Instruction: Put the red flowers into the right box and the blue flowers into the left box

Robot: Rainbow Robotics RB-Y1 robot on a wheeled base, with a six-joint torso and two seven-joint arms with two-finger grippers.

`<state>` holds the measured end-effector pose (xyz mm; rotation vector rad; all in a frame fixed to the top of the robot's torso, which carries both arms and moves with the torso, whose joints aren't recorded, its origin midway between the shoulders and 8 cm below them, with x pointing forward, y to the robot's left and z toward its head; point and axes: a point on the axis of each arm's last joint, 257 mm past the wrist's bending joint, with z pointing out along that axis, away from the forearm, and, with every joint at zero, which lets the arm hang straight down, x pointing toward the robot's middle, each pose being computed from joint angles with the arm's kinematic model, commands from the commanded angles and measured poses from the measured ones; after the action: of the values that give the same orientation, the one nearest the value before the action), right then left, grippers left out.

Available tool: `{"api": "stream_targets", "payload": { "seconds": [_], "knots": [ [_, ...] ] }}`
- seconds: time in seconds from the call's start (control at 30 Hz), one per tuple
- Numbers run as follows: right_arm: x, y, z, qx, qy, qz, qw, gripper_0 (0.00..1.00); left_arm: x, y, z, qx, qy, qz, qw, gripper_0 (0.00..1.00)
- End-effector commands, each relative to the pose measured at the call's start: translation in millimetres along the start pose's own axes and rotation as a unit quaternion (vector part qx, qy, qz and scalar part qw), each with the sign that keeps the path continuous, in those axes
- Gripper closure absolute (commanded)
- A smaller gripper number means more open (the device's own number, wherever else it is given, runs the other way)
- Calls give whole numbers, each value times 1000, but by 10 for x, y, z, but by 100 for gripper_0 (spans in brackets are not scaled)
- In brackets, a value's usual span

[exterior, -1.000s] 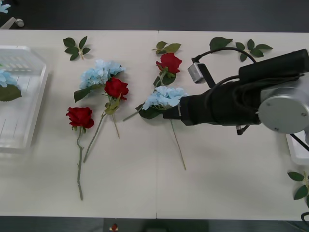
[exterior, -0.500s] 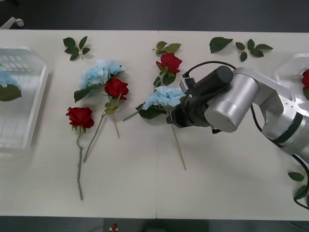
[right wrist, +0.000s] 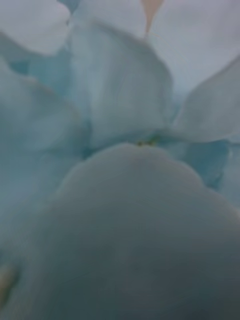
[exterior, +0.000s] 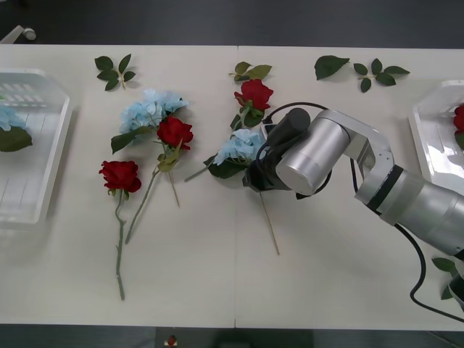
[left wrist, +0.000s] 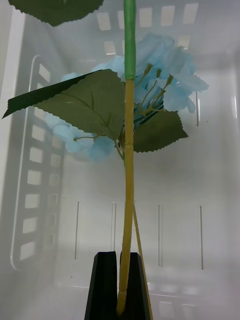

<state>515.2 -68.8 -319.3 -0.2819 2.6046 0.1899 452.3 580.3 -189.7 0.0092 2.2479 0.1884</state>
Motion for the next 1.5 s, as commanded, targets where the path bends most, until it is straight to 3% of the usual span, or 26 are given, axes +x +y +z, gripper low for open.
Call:
{"api": "stream_targets", "payload": {
  "seconds": [0.03,0.07,0.1,0.17,0.2,0.43,0.73,0.97,1.1,1.3,1.33,1.4,1.5],
  "knots": [
    [-197,155,-42,-8,-19,-9,1000,0,-224,129,-93,-17,-17,-4,1000,98],
    [-196,154,-36,-5,-19,-11,1000,2,-232,131,-93,-18,-18,-3,1000,96],
    [-195,157,-32,-3,-21,-13,1000,34,-223,132,-93,-18,-17,-3,1000,92],
    [-185,151,-17,1,-22,-16,1000,86,-224,129,-93,-17,-17,-2,1000,74],
    [-180,146,-15,2,-22,-16,1000,100,-225,132,-94,-17,-18,-4,1000,64],
    [-191,148,-16,3,-25,-20,999,100,-157,3,-180,14,4,-12,1000,36],
    [-259,172,-51,-12,-38,-23,999,100,-284,-1002,-446,137,26,24,990,35],
    [-444,265,-413,-80,-57,-28,995,100,-508,-2186,-467,243,16,12,970,35],
    [-514,301,-665,-118,-72,-44,989,100,-416,-2585,-287,241,26,10,970,35],
    [-587,445,-1079,-180,-111,-80,974,100,-58,-2900,31,209,45,70,974,35],
    [-587,470,-1135,-187,-117,-86,971,100,-16,-2942,66,206,44,80,974,33],
    [-601,524,-1307,-206,-138,-107,963,100,67,-3096,139,204,37,102,973,18],
    [-603,601,-1520,-235,-160,-120,951,100,136,-3274,189,208,30,110,971,10]
  ]
}}
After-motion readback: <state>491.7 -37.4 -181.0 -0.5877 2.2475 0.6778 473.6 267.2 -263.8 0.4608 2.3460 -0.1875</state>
